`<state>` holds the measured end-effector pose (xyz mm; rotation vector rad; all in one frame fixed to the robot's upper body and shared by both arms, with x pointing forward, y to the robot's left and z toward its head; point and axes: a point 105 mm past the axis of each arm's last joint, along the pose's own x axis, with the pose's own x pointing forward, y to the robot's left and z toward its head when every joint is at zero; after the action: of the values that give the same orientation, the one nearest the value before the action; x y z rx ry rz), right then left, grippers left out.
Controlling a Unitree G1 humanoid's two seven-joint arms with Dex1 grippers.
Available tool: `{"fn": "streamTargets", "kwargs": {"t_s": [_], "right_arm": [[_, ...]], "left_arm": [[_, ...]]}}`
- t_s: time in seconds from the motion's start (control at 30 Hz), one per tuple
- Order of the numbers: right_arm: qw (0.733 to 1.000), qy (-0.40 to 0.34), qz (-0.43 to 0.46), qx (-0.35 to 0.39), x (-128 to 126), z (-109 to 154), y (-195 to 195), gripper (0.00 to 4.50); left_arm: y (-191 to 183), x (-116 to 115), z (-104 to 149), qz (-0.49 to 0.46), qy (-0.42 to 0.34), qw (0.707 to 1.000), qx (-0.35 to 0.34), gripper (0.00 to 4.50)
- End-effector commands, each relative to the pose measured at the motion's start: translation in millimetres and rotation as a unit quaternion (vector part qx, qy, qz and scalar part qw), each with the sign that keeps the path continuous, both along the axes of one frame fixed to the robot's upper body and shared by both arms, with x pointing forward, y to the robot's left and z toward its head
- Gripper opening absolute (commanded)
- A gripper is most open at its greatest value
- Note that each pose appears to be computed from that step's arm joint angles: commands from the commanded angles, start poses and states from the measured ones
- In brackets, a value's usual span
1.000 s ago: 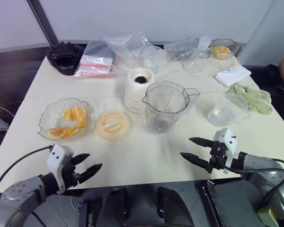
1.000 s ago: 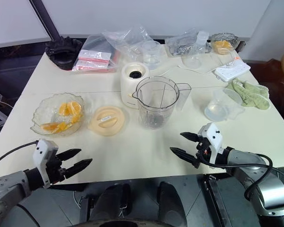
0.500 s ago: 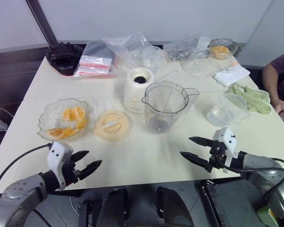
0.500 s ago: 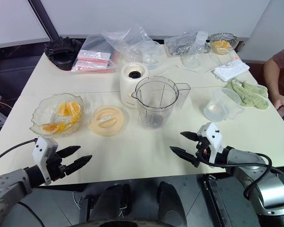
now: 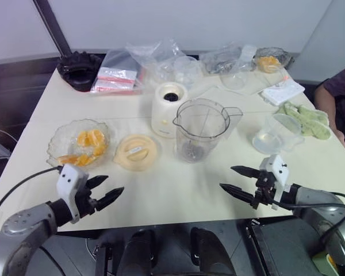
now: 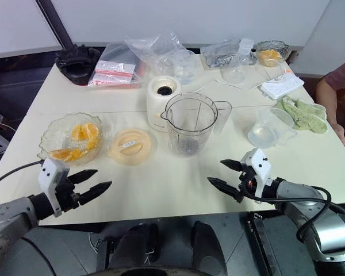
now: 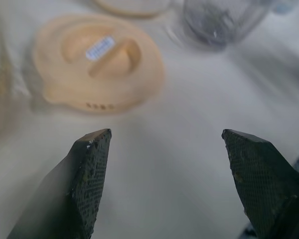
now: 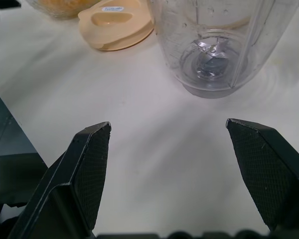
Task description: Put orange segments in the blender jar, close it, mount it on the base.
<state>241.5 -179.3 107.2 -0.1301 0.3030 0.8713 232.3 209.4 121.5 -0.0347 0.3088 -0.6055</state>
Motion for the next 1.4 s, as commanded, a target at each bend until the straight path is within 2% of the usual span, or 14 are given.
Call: {"fn": "streamTargets", "kwargs": {"t_s": [0.03,0.1,0.17,0.27,0.43,0.53,0.67,0.8,1.1,1.4], "right_arm": [[0.999,-0.026,0.038,0.000,-3,18,13,3.87],[0.996,-0.035,0.080,0.019,-7,32,32,3.87],[0.991,-0.049,0.117,0.045,-10,49,53,3.87],[0.987,-0.052,0.145,0.052,-16,59,67,3.87],[0.986,-0.046,0.156,0.045,-21,63,73,3.87],[0.987,-0.050,0.149,0.041,-19,64,72,3.87],[0.987,-0.052,0.144,0.039,-18,63,73,3.87],[0.988,-0.051,0.138,0.037,-18,62,72,3.87],[0.990,-0.050,0.128,0.028,-17,57,69,3.87],[0.991,-0.053,0.118,0.027,-15,57,70,3.87]], "left_arm": [[19,17,26,0.045,-0.020,0.999,-0.010,3.72],[45,40,46,0.104,-0.027,0.994,0.025,3.72],[64,60,60,0.145,-0.003,0.988,0.056,3.72],[66,78,74,0.166,0.019,0.984,0.060,3.72],[71,114,79,0.239,0.053,0.966,0.084,3.72],[82,130,68,0.303,0.104,0.943,0.088,3.72],[87,147,61,0.346,0.128,0.924,0.098,3.72],[102,154,44,0.385,0.156,0.903,0.112,3.72],[106,174,6,0.396,0.180,0.895,0.101,3.72],[96,183,-16,0.382,0.197,0.898,0.090,3.72]]}}
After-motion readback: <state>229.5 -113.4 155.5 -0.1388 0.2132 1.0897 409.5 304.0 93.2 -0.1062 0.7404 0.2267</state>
